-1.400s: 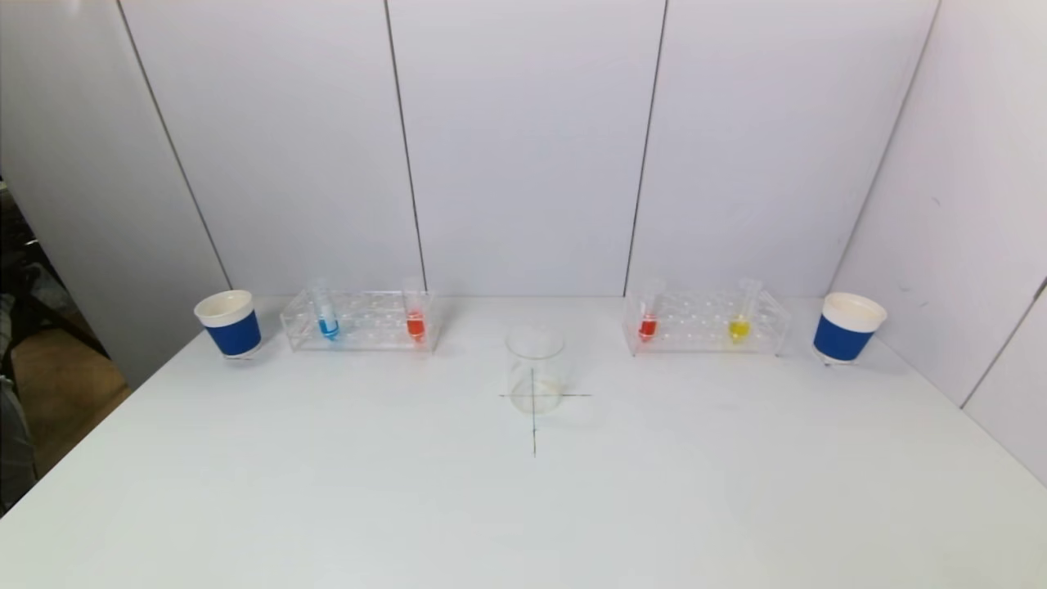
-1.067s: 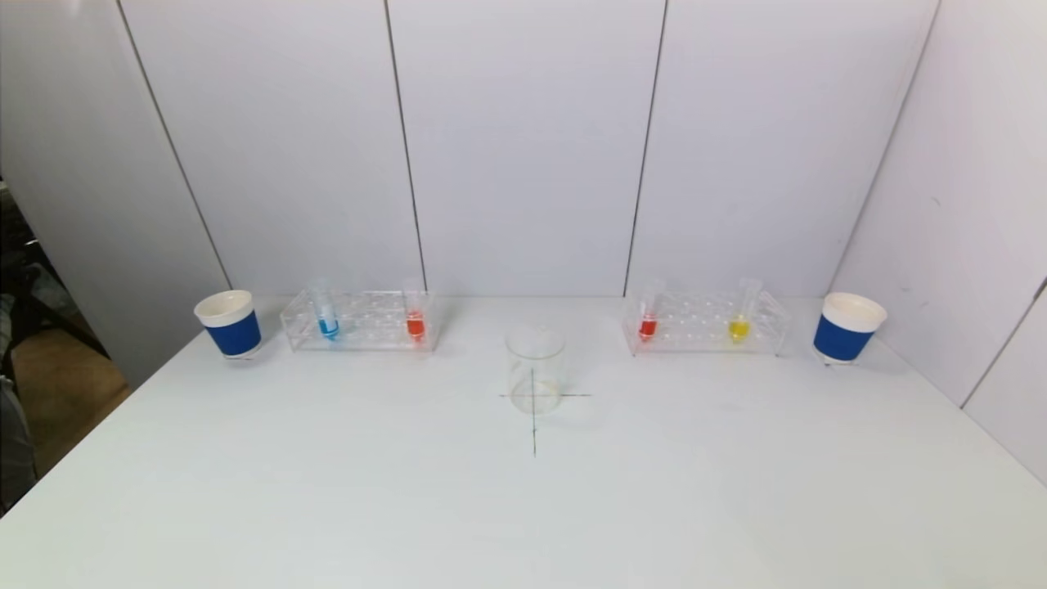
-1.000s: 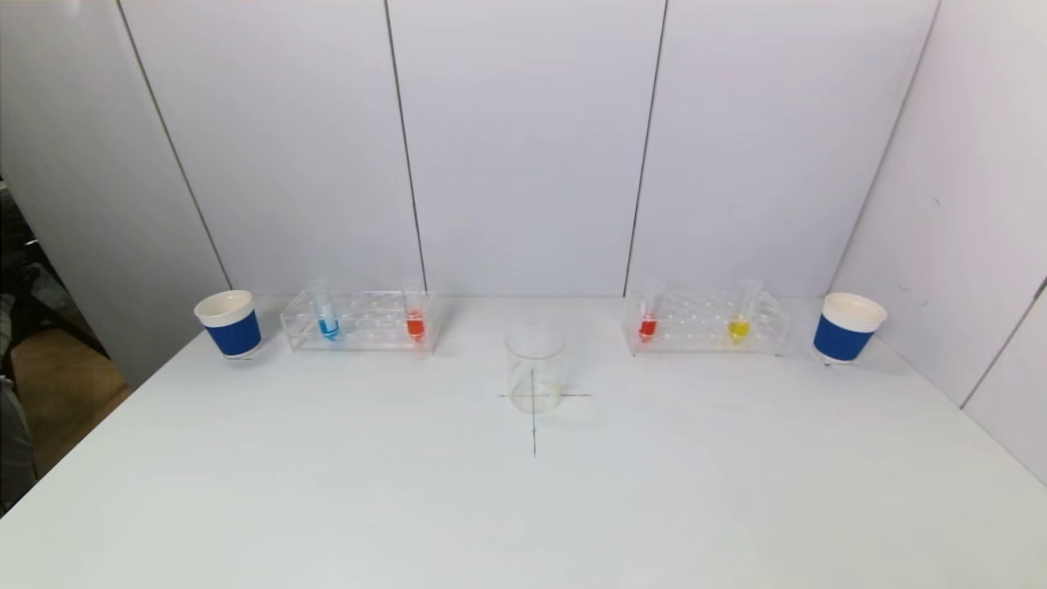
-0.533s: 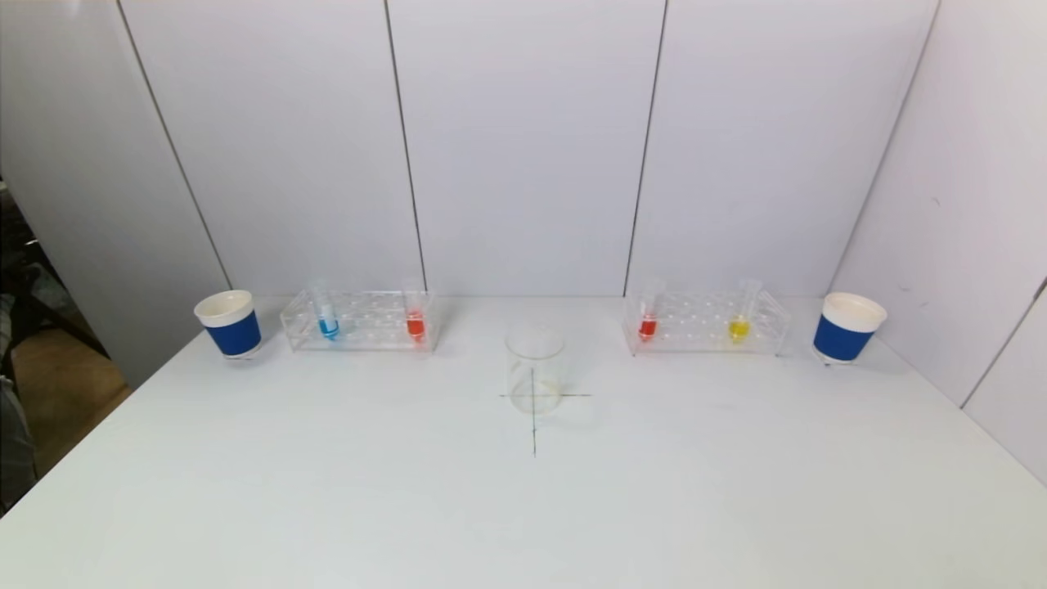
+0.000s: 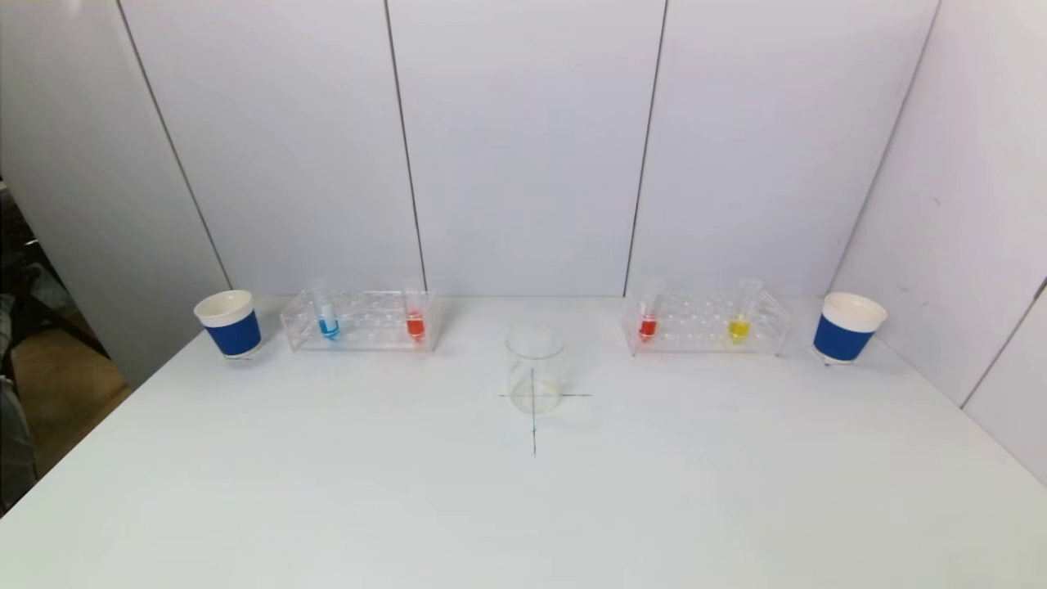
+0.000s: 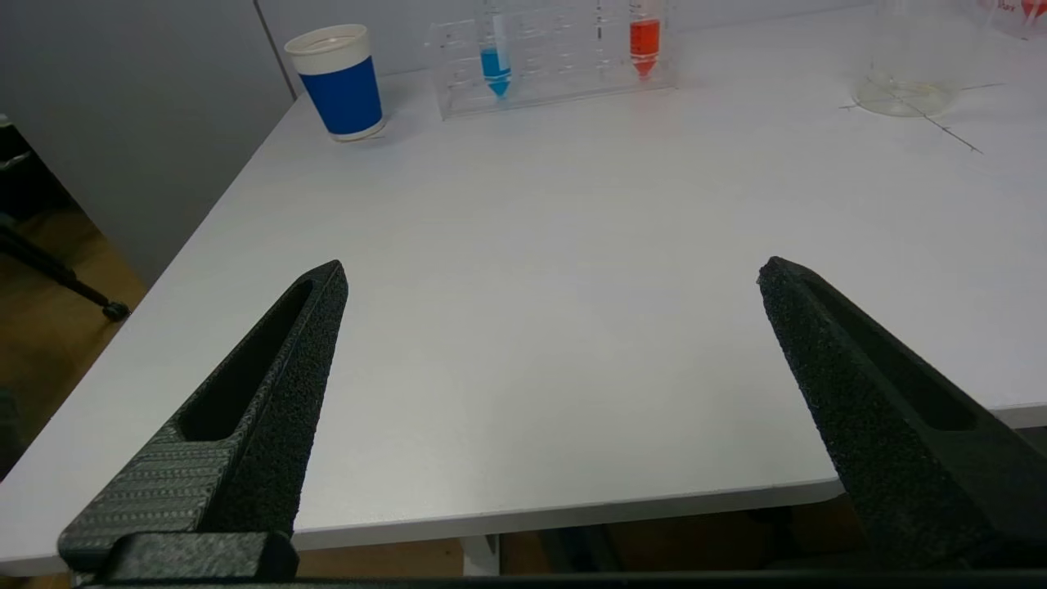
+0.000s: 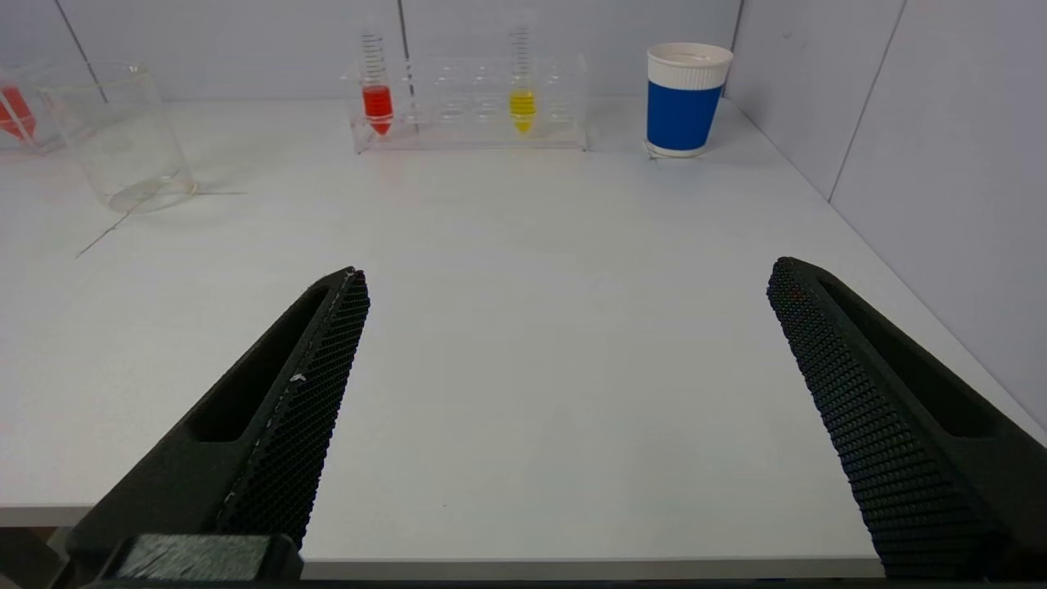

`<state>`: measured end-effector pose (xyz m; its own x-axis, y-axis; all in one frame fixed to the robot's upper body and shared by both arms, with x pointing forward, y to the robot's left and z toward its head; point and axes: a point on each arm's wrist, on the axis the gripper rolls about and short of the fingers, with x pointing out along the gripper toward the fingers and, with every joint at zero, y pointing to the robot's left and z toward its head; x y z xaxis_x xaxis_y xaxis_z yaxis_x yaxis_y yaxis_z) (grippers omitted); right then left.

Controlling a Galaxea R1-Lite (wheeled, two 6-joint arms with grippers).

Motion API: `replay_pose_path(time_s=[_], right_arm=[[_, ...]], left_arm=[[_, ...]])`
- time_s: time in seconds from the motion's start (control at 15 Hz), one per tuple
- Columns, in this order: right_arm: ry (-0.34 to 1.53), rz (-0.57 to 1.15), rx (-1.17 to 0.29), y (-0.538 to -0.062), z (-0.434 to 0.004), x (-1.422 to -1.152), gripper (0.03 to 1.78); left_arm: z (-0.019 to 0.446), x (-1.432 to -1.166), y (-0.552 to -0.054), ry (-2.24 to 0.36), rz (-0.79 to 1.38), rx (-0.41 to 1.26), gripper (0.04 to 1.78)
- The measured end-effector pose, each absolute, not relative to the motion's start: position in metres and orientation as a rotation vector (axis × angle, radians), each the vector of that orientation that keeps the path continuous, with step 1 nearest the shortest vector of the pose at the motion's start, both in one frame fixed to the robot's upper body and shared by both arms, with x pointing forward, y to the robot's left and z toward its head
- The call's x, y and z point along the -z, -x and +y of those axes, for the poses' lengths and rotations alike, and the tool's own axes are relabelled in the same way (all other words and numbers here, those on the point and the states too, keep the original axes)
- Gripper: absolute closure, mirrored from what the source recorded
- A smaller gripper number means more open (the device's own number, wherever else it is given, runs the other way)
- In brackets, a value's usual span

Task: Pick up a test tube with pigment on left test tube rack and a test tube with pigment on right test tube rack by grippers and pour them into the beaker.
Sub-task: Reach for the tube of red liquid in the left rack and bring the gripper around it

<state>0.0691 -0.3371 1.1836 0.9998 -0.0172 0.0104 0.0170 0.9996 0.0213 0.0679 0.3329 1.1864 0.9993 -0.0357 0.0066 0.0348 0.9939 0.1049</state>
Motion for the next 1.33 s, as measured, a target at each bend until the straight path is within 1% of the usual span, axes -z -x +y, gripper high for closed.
replay_pose_path(time_s=[0.2, 0.53, 0.67, 0.87, 1.07, 1.2, 1.33], right_arm=[[-0.021, -0.011, 0.017, -0.069, -0.337, -1.184, 0.04], [-0.021, -0.011, 0.017, -0.069, -0.337, -1.184, 0.04], [-0.021, -0.011, 0.017, -0.069, -0.337, -1.184, 0.04], [-0.021, -0.011, 0.017, -0.069, -0.337, -1.184, 0.04], [-0.021, -0.011, 0.017, -0.069, -0.337, -1.184, 0.04], [-0.022, -0.011, 0.017, -0.069, -0.337, -1.184, 0.04], [-0.021, -0.011, 0.017, -0.069, -0.337, -1.184, 0.04]], left_arm=[[0.333, -1.212, -0.058, -0.107, -0.038, 0.047, 0.06], [0.332, -1.275, -0.049, -0.109, -0.039, 0.083, 0.06], [0.332, -1.300, -0.061, -0.109, -0.034, 0.079, 0.06], [0.333, -1.329, -0.103, -0.108, -0.014, 0.034, 0.06], [0.333, -1.342, -0.160, -0.105, -0.003, -0.005, 0.06], [0.333, -1.339, -0.197, -0.100, 0.021, -0.011, 0.06], [0.333, -1.331, -0.235, -0.097, 0.043, -0.013, 0.06]])
